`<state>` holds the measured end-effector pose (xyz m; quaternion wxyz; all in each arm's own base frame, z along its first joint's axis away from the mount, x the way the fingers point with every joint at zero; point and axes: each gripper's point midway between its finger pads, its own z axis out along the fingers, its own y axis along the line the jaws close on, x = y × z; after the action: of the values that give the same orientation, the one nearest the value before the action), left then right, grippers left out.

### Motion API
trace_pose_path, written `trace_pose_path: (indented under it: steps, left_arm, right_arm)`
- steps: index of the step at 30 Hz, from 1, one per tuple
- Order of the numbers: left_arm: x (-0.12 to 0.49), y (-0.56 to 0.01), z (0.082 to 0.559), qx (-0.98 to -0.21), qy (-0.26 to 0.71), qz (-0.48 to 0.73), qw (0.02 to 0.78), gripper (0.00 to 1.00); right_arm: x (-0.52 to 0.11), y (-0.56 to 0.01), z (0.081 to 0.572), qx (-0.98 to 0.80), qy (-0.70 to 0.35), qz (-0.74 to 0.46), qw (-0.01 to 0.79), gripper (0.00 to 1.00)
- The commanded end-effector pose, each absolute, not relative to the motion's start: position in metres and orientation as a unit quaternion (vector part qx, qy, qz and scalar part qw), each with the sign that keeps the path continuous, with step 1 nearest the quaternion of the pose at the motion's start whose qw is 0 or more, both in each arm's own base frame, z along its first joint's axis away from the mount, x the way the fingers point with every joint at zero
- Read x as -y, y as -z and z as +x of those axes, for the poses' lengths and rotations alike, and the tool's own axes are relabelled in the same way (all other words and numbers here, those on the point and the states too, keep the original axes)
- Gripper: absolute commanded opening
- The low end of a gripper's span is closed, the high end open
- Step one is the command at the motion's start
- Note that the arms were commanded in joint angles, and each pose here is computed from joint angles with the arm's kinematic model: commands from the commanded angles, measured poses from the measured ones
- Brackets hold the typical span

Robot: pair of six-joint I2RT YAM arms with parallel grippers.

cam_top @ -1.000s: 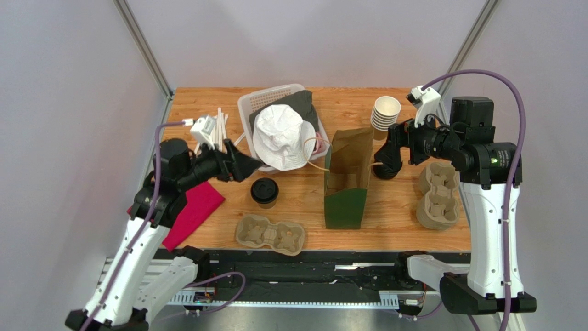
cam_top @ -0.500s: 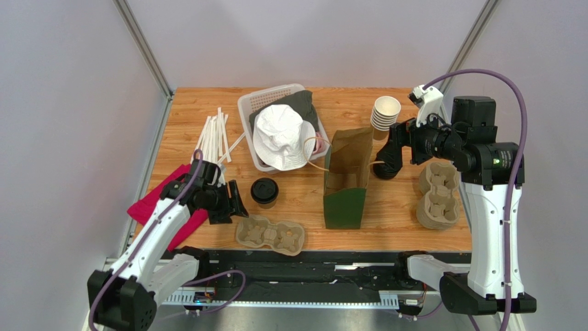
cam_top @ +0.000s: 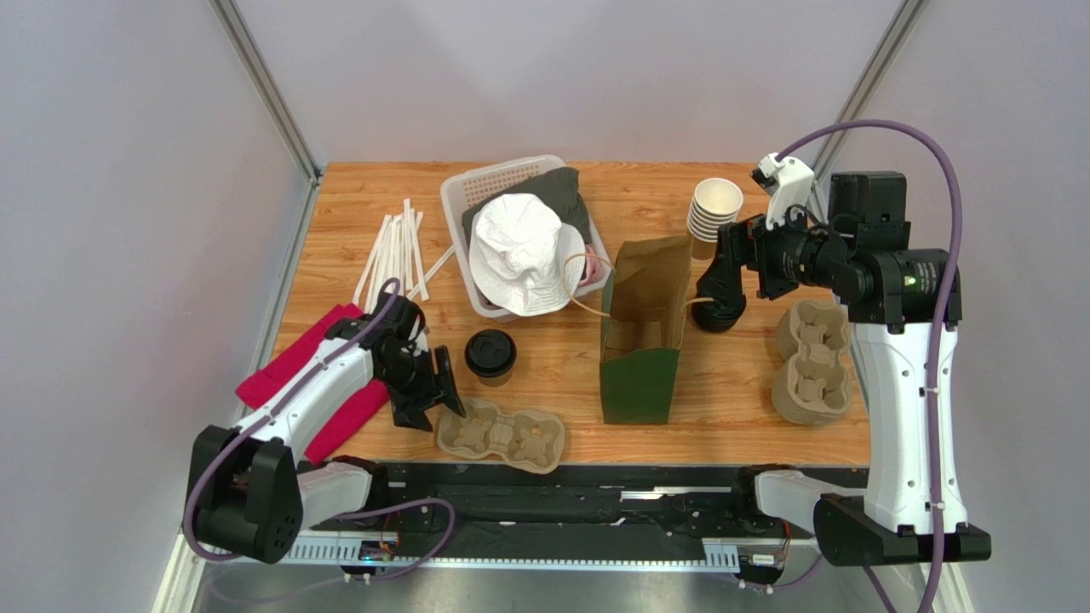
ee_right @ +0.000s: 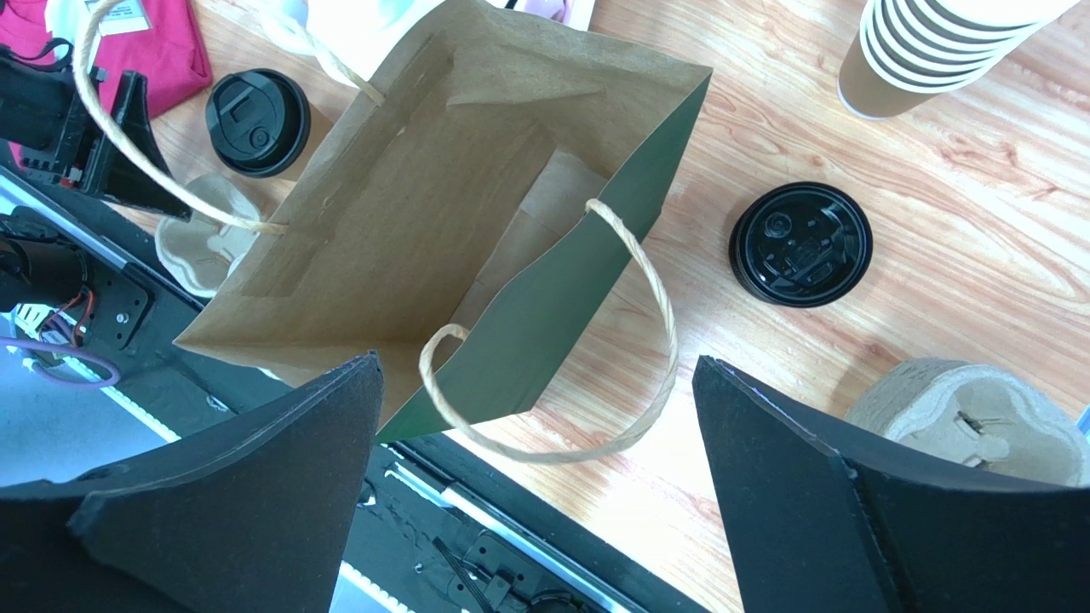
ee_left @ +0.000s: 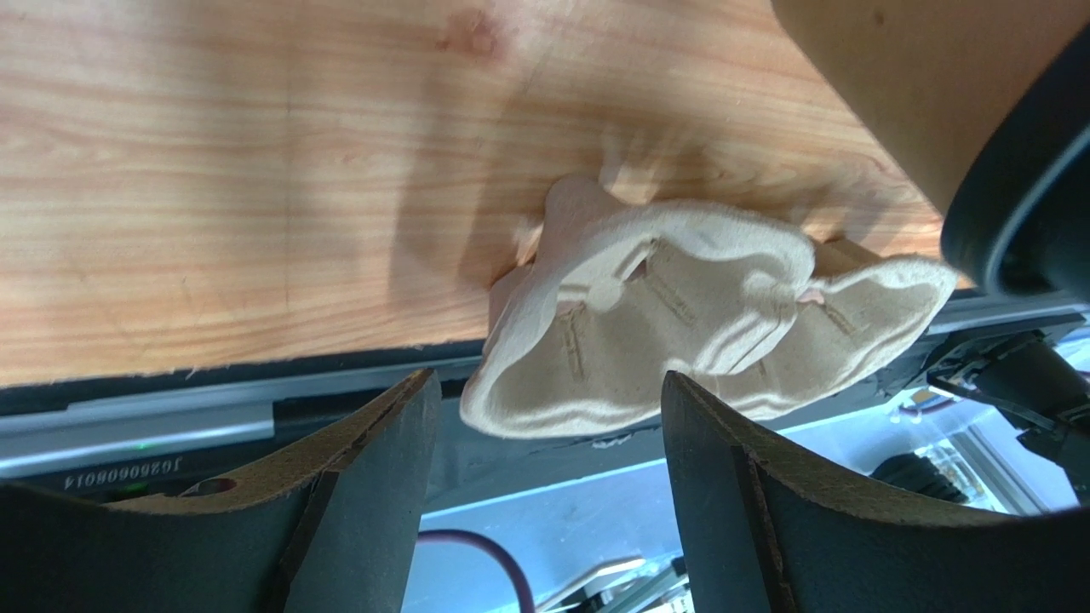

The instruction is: Pack the takeout coffee

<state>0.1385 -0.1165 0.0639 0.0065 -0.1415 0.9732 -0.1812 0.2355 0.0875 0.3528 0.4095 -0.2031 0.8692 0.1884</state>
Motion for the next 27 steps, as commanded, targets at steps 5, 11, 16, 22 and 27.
trace_pose_path:
  steps: [5, 11, 16, 22, 27]
  left_arm:
    - [0.124, -0.061, 0.156, -0.971, 0.198, -0.129, 0.024, 0.69]
    - [0.126, -0.054, 0.164, -0.976, 0.185, -0.110, 0.035, 0.59]
    - [0.130, -0.048, 0.162, -0.978, 0.182, -0.096, 0.031, 0.46]
    - [0.134, -0.063, 0.159, -0.977, 0.197, -0.076, 0.041, 0.10]
    - [0.141, -0.121, 0.161, -0.963, 0.241, -0.002, 0.119, 0.00]
  right_arm:
    - [-0.085, -0.366, 0.245, -0.863, -0.182, -0.204, 0.425, 0.98]
    - [-0.087, -0.373, 0.244, -0.857, -0.189, -0.209, 0.432, 0.98]
    - [-0.085, -0.380, 0.240, -0.852, -0.180, -0.217, 0.441, 0.98]
    - [-0.084, -0.384, 0.235, -0.850, -0.175, -0.218, 0.447, 0.98]
    - [-0.090, -0.393, 0.228, -0.836, -0.192, -0.227, 0.461, 0.98]
